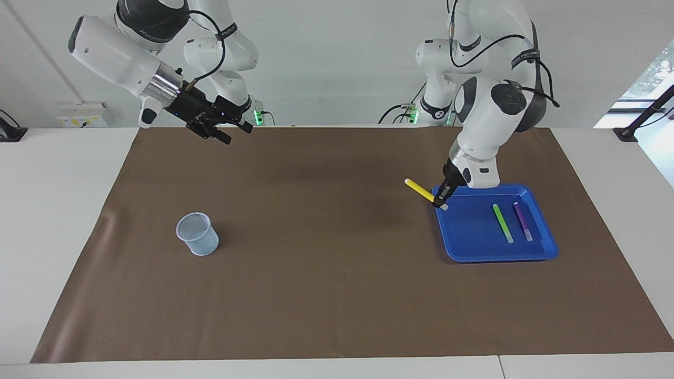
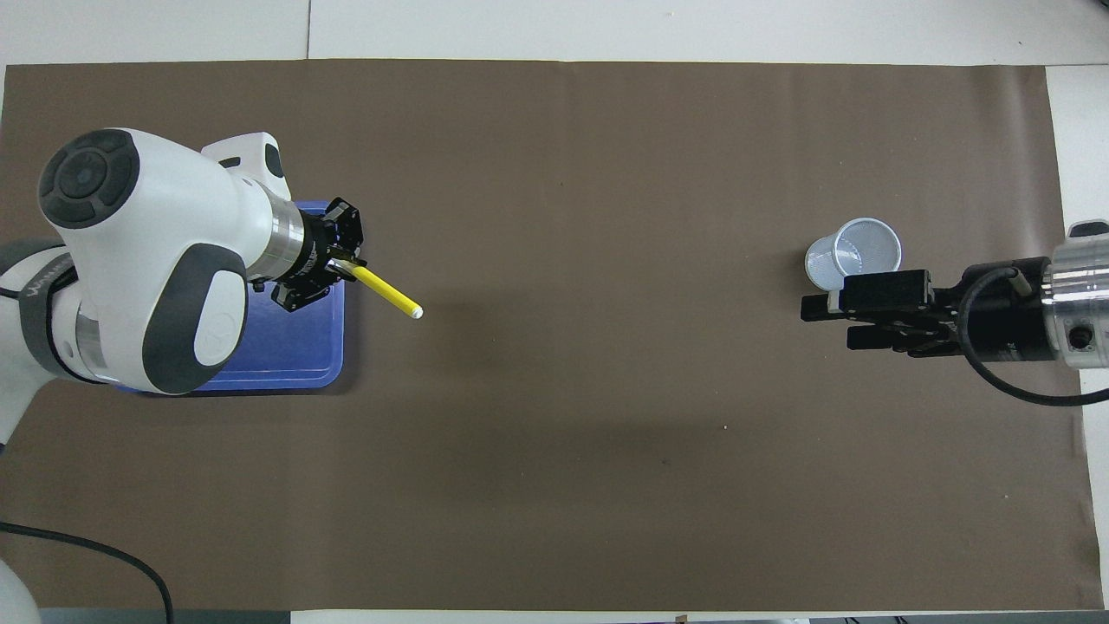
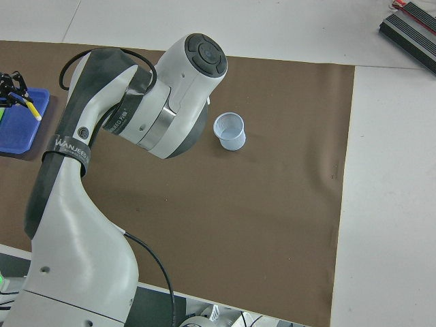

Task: Transfer and insert pens with both arms
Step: 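Lift the yellow pen toward the right gripper while the right gripper reaches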

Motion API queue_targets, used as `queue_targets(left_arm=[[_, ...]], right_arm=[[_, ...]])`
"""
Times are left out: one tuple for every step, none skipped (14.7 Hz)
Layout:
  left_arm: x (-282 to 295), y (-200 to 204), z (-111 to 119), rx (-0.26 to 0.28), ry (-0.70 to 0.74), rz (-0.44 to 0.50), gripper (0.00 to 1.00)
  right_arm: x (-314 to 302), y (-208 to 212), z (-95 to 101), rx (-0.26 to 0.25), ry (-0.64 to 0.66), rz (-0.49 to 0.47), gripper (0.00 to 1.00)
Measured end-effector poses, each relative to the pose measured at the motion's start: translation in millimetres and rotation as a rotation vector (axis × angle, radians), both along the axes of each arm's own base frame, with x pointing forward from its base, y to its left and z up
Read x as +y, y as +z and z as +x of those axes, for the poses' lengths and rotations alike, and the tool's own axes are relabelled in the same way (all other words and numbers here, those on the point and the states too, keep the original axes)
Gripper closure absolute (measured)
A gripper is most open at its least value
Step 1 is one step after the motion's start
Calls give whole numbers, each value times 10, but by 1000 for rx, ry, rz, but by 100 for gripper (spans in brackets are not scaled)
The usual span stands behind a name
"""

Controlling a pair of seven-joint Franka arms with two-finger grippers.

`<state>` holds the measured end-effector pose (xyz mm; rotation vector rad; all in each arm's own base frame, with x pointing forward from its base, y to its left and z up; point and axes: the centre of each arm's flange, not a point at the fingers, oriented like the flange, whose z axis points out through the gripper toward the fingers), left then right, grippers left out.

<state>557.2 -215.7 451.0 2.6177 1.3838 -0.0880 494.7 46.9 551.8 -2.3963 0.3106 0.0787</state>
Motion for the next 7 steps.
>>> queue_targets(left_arm=[[-130, 19, -34, 11, 74, -31, 82], [-256, 36, -71, 20, 136, -56, 82], [-397, 54, -118, 32, 193, -80, 82], [-543, 76, -171, 47, 241, -110, 82], [-701, 110, -231, 61, 279, -140, 82], [-860, 148, -299, 73, 307, -160, 82], [-1004, 192, -362, 81, 330, -175, 82]], right_arm=[[74, -29, 7, -8, -6, 15, 0], [181, -56, 23, -22, -19, 40, 0], [296, -98, 36, -38, -34, 59, 0], [406, -152, 34, -47, -39, 64, 0], [515, -217, 19, -51, -34, 64, 0], [616, -287, 3, -54, -33, 78, 0], [696, -371, -10, -57, -34, 113, 0]])
